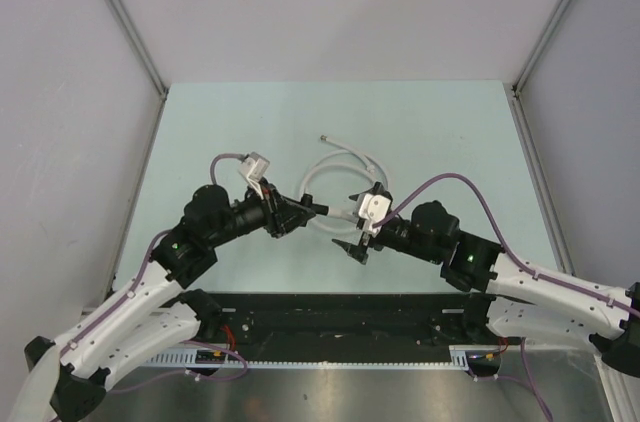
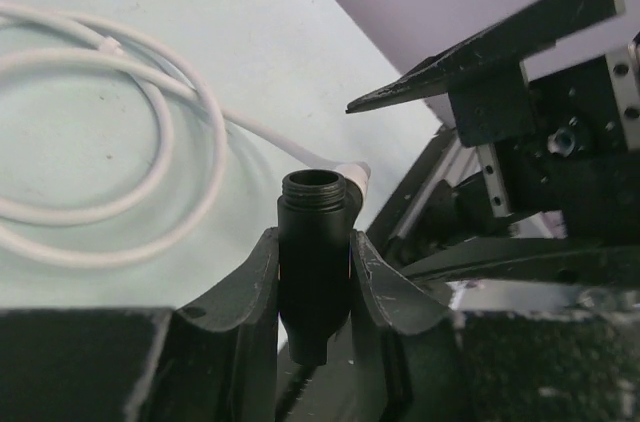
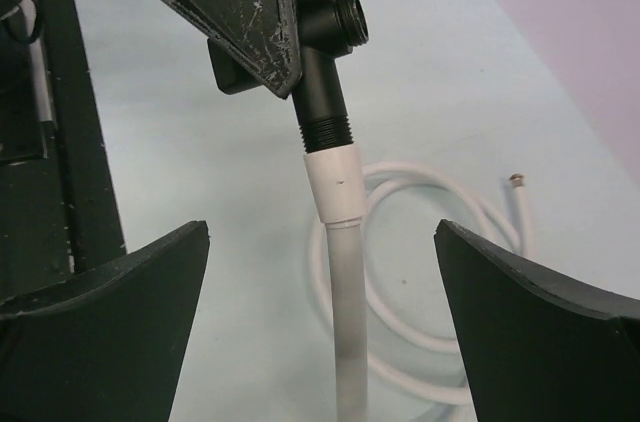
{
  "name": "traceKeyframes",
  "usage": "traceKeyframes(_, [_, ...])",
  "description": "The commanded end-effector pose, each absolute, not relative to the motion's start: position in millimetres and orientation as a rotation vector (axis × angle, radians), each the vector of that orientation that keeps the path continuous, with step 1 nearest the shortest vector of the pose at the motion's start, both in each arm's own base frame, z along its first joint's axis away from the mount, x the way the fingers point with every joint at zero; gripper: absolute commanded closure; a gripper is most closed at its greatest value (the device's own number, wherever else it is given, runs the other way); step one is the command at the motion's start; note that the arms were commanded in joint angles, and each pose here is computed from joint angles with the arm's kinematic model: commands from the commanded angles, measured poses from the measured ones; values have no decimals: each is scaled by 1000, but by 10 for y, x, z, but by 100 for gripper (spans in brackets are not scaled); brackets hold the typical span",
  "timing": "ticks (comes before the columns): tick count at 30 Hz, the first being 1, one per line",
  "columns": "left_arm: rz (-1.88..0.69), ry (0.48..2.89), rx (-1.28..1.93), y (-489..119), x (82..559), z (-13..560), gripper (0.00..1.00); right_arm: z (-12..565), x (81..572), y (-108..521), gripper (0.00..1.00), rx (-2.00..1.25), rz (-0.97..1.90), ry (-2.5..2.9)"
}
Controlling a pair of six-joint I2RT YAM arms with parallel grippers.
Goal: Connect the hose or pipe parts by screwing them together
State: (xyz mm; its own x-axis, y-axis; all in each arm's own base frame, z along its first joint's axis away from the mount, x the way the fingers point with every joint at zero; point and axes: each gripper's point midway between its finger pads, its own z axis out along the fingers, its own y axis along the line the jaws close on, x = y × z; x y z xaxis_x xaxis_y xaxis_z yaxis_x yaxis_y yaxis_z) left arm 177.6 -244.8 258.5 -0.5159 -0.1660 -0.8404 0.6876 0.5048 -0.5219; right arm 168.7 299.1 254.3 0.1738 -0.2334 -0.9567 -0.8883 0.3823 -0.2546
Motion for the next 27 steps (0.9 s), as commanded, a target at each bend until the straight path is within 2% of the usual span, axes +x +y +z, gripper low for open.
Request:
traceKeyframes(1, [-1333, 1741, 219, -2443, 1718, 3202, 100, 2898, 1823, 2984, 0, -1079, 446, 1208])
traceKeyframes(5, [-1407, 1815, 179, -2498, 1649, 3175, 100, 2896, 1829, 3074, 4, -1109, 397, 1164])
traceKeyframes(10, [-1518, 1886, 161, -2572, 1522, 3165, 100, 2837, 1814, 3199, 18, -1156, 373, 1128])
traceKeyframes(11, [-1529, 1890, 164, -2577, 1508, 3171, 100, 2802, 1818, 3225, 25, -1167, 365, 1129])
traceKeyframes(13, [-1557, 1895, 160, -2586, 1469, 3202, 100, 2798, 1827, 3239, 34, -1166, 355, 1126])
traceKeyframes(16, [-1579, 1911, 145, -2595, 1455, 3196, 100, 2765, 1830, 3261, 54, -1179, 335, 1125])
traceKeyframes(17, [-1589, 1916, 152, -2604, 1438, 3194, 100, 2750, 1826, 3268, 68, -1183, 335, 1127])
traceKeyframes(19, [-1598, 1926, 161, -2618, 1425, 3187, 100, 2713, 1800, 3290, 79, -1196, 350, 1133])
traceKeyframes(20, [-1602, 1927, 185, -2630, 1409, 3189, 100, 2707, 1782, 3293, 89, -1200, 362, 1135])
traceKeyframes(23, [-1555, 1882, 341, -2658, 1387, 3182, 100, 2699, 1625, 3360, 100, -1233, 467, 1119])
traceKeyframes(27, [-1273, 1659, 686, -2608, 1505, 3089, 100, 2738, 1373, 3414, 100, -1276, 684, 1107])
